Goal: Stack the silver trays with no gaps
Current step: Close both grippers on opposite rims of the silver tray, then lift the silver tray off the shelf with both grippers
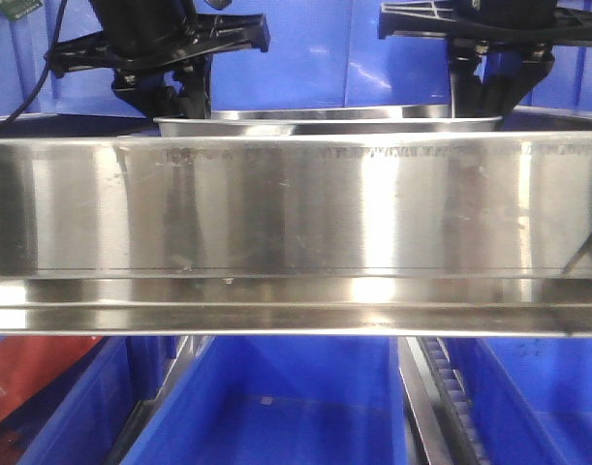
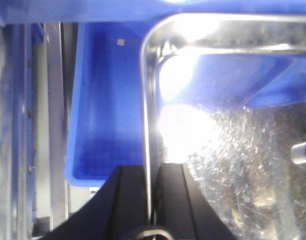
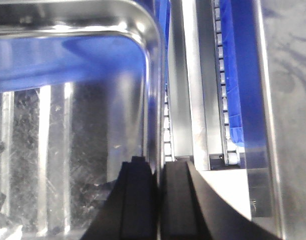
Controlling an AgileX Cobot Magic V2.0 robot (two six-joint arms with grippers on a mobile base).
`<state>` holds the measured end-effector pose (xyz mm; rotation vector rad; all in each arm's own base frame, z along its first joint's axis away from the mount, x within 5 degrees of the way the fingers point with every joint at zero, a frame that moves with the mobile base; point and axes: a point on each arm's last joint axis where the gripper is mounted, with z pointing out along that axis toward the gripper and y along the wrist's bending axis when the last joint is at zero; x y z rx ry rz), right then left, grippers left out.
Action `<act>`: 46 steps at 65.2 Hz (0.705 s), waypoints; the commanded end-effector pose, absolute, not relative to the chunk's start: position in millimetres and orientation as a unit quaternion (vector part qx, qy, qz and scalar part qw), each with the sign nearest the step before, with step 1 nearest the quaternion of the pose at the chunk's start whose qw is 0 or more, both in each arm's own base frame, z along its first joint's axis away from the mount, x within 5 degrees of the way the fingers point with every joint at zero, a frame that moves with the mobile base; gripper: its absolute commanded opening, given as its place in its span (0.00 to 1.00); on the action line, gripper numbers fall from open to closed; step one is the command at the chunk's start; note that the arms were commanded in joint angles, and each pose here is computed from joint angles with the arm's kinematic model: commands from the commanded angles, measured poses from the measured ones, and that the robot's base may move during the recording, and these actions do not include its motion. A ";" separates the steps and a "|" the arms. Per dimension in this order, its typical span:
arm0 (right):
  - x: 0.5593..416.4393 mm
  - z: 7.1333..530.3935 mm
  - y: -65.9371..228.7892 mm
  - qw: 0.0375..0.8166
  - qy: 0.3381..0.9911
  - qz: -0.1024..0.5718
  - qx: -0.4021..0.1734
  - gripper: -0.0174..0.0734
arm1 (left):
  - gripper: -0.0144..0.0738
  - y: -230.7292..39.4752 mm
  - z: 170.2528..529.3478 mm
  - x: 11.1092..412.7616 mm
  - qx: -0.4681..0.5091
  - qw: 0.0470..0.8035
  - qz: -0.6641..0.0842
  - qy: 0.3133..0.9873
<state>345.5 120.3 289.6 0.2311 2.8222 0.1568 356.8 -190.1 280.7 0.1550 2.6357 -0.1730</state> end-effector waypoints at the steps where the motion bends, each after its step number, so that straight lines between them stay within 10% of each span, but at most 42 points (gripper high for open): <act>1: 346.8 292.9 119.1 0.165 0.982 0.049 0.074 0.12 | 0.14 -192.2 281.0 354.3 0.059 0.238 -0.063 0.967; 46: 290.3 395.9 127.4 0.317 0.946 0.050 0.035 0.12 | 0.14 -171.4 394.5 289.7 0.009 0.361 -0.071 0.930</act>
